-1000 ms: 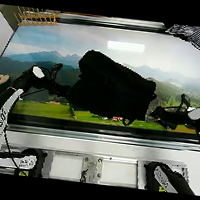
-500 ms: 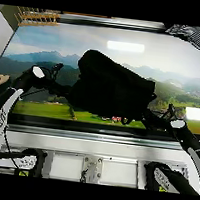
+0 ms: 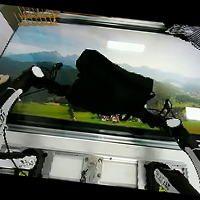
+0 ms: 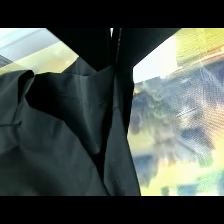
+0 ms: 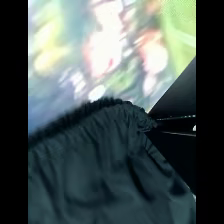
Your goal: Fold the clothes and pants, and hang the long-sleeved shirts on hangers.
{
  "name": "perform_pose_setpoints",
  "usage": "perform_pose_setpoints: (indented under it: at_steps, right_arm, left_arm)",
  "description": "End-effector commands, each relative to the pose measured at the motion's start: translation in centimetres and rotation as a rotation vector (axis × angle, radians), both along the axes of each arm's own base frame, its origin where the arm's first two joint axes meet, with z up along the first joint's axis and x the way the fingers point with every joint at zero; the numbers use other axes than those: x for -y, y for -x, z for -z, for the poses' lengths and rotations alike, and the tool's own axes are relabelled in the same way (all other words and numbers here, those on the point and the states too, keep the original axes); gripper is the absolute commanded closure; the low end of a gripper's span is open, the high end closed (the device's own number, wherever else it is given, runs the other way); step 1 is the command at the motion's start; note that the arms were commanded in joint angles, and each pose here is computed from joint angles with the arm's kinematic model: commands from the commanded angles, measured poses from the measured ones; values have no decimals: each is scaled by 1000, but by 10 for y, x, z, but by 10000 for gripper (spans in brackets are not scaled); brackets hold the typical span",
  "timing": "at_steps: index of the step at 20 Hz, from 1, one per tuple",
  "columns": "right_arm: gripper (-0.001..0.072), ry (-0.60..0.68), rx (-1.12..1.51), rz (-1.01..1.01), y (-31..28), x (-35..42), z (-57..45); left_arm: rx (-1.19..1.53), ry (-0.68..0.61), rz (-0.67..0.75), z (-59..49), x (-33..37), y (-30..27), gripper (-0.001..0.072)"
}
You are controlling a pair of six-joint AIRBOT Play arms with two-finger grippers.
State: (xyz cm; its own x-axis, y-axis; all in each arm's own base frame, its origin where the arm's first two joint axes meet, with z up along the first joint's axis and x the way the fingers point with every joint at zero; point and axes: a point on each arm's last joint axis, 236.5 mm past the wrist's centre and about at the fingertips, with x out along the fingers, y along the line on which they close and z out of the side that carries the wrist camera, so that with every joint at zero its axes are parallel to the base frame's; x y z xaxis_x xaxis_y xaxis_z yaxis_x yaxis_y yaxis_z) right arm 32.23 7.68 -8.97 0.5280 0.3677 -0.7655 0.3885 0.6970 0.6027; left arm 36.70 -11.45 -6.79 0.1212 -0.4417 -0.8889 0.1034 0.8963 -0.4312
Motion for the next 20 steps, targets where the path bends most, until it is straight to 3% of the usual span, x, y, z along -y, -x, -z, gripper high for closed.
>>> perform_pose_setpoints:
  at_steps: [1,5,11,16,20]
  right_arm:
    - [692,115,175,-149,-28,0,-63]
    - [692,300,453,-360,-49,-5,-235]
    - [692,327,811,-362,26,-24,-454]
    - [692,268,790,-357,97,-33,-465]
    - [692,209,669,-362,127,-38,-445]
  left_arm:
    - [113,2,-62,-41,-17,-21,704]
    - [484,2,-110,-223,-51,-44,703]
    - [1219,-52,-123,-507,-45,78,703]
    - [1489,-15,-183,-582,-36,173,704]
    - [1581,35,-236,-608,-40,176,704]
